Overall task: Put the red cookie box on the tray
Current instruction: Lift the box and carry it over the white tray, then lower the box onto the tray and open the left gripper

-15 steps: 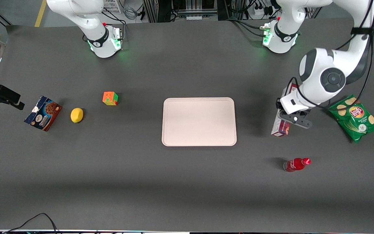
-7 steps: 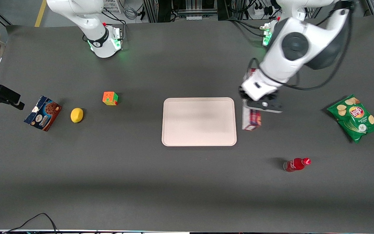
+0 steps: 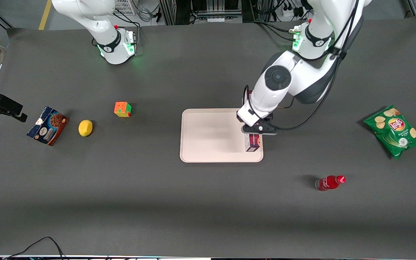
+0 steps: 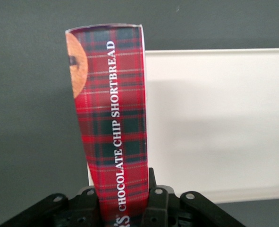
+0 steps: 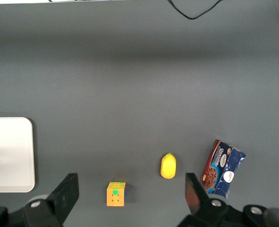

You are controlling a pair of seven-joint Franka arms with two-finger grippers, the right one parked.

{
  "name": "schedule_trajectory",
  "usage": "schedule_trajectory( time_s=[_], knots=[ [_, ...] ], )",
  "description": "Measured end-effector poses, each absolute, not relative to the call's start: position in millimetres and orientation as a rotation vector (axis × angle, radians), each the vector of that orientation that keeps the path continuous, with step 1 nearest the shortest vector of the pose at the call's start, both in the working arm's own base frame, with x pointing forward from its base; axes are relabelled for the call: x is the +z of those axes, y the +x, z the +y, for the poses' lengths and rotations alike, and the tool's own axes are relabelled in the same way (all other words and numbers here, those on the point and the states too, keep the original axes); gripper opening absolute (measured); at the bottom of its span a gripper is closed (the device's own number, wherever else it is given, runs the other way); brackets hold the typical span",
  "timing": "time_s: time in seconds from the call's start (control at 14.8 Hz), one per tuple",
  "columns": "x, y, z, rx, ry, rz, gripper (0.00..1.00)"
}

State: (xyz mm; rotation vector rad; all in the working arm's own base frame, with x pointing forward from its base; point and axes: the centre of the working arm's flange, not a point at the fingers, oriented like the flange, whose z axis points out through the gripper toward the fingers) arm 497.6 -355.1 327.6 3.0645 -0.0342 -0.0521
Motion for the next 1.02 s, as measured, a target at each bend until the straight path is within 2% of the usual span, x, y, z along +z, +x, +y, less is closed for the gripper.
schedule_trajectory(
  time_s=[0.2,0.54,1.02],
  knots=[
    [284.6,493.6,-369.2,-0.028,3.083,-0.031,0.32],
    [237.0,492.4,-372.5,-0.036,3.056,-0.032,0.32],
    [224.0,500.8,-356.7,-0.03,3.067,0.005,0.34]
  ],
)
